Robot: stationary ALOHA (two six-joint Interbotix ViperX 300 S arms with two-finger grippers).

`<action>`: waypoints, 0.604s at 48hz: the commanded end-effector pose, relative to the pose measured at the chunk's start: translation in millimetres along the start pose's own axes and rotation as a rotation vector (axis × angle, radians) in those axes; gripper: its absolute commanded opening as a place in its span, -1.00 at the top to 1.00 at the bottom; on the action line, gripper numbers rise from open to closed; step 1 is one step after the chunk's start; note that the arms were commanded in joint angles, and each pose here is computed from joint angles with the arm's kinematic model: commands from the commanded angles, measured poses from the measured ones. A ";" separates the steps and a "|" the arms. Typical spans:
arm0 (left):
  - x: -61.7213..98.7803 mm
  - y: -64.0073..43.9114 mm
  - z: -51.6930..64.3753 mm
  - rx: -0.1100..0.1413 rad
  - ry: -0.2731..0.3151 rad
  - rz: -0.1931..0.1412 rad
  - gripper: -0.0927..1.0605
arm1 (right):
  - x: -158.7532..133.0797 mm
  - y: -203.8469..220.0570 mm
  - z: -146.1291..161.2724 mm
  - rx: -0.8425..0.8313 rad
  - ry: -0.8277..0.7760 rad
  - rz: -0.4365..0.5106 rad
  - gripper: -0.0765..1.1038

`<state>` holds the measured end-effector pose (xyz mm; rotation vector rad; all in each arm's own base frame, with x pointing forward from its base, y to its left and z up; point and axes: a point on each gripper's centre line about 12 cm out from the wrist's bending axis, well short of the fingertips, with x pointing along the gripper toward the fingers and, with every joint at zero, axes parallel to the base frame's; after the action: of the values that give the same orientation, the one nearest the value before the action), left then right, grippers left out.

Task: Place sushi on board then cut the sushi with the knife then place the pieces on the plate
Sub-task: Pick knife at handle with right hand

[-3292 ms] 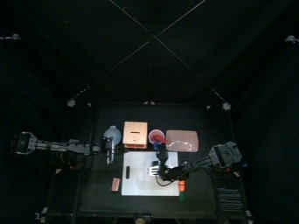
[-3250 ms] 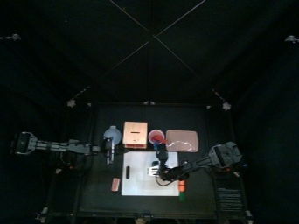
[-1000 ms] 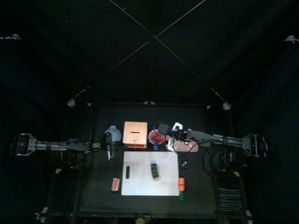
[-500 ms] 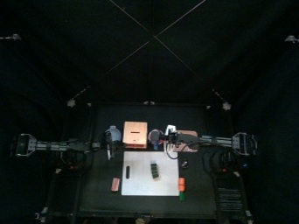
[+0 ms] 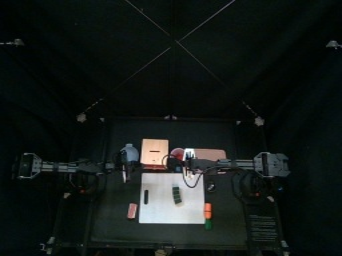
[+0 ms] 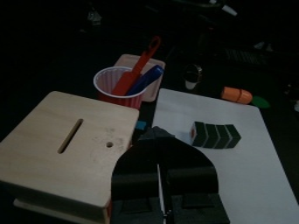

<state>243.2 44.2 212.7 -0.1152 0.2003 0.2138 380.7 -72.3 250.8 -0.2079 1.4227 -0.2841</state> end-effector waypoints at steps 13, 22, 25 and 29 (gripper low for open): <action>0.7 0.9 3.1 -0.001 -0.011 0.004 0.88 | -2.9 -14.2 9.8 -0.024 0.024 -0.064 -0.51; 0.4 1.4 1.9 -0.001 -0.008 0.006 0.88 | 4.0 -14.1 11.9 -0.043 0.053 -0.072 -0.51; 0.2 1.5 0.4 -0.001 -0.004 0.006 0.88 | 4.5 -14.9 12.7 -0.045 0.058 -0.079 -0.51; 0.1 1.6 -0.2 -0.001 -0.002 0.006 0.88 | 3.0 -16.9 14.4 -0.042 0.052 -0.082 -0.51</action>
<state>240.8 44.6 207.9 -0.1162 0.2140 0.2175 392.2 -85.8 235.4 -0.3015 1.5292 -0.3085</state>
